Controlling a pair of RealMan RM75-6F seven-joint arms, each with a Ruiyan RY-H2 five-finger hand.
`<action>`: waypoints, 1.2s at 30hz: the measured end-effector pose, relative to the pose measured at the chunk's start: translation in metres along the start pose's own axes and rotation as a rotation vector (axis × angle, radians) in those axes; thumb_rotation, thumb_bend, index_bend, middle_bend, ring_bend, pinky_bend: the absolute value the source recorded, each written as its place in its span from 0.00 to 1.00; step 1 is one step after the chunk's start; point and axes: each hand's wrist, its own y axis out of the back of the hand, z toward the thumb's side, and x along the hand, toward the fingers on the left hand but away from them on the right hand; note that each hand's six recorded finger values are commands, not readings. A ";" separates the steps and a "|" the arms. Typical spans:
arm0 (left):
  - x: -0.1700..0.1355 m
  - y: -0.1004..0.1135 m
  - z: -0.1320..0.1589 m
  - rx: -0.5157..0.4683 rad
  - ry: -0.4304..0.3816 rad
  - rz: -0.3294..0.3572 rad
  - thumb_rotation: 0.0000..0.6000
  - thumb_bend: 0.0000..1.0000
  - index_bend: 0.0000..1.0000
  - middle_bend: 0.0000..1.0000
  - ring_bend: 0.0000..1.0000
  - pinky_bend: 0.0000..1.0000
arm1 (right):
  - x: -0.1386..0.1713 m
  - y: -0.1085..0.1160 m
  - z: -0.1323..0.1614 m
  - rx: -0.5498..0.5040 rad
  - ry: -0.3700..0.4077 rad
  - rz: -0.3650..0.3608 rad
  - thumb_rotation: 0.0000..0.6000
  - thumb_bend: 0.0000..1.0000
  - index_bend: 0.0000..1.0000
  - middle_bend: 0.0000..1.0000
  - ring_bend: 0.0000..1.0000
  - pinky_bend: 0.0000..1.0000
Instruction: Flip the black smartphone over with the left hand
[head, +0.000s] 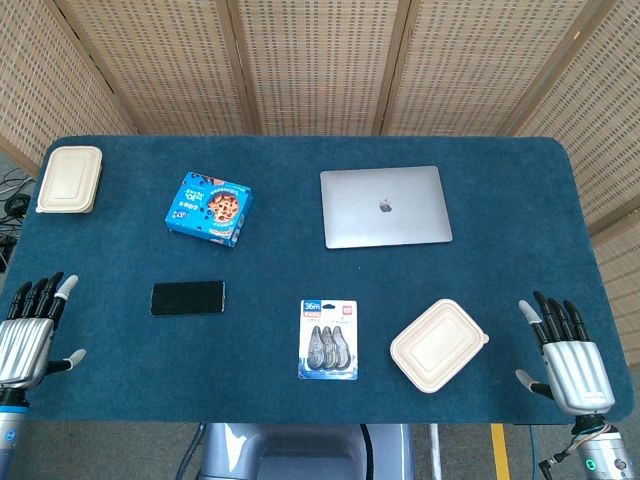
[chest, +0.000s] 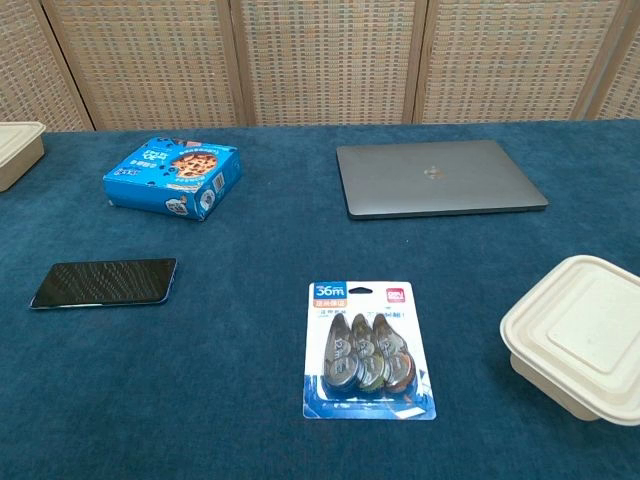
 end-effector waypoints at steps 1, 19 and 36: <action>0.000 -0.001 0.000 0.000 0.000 -0.002 1.00 0.12 0.00 0.00 0.00 0.00 | 0.000 0.000 0.000 0.000 -0.001 0.001 1.00 0.04 0.00 0.00 0.00 0.00; 0.003 -0.006 0.004 -0.005 -0.002 -0.005 1.00 0.12 0.00 0.00 0.00 0.00 | 0.000 0.000 0.000 -0.004 0.000 -0.002 1.00 0.04 0.00 0.00 0.00 0.00; 0.029 -0.030 0.045 0.021 -0.067 -0.040 1.00 0.31 0.00 0.00 0.00 0.00 | -0.002 -0.001 -0.003 -0.015 -0.008 -0.002 1.00 0.05 0.00 0.00 0.00 0.00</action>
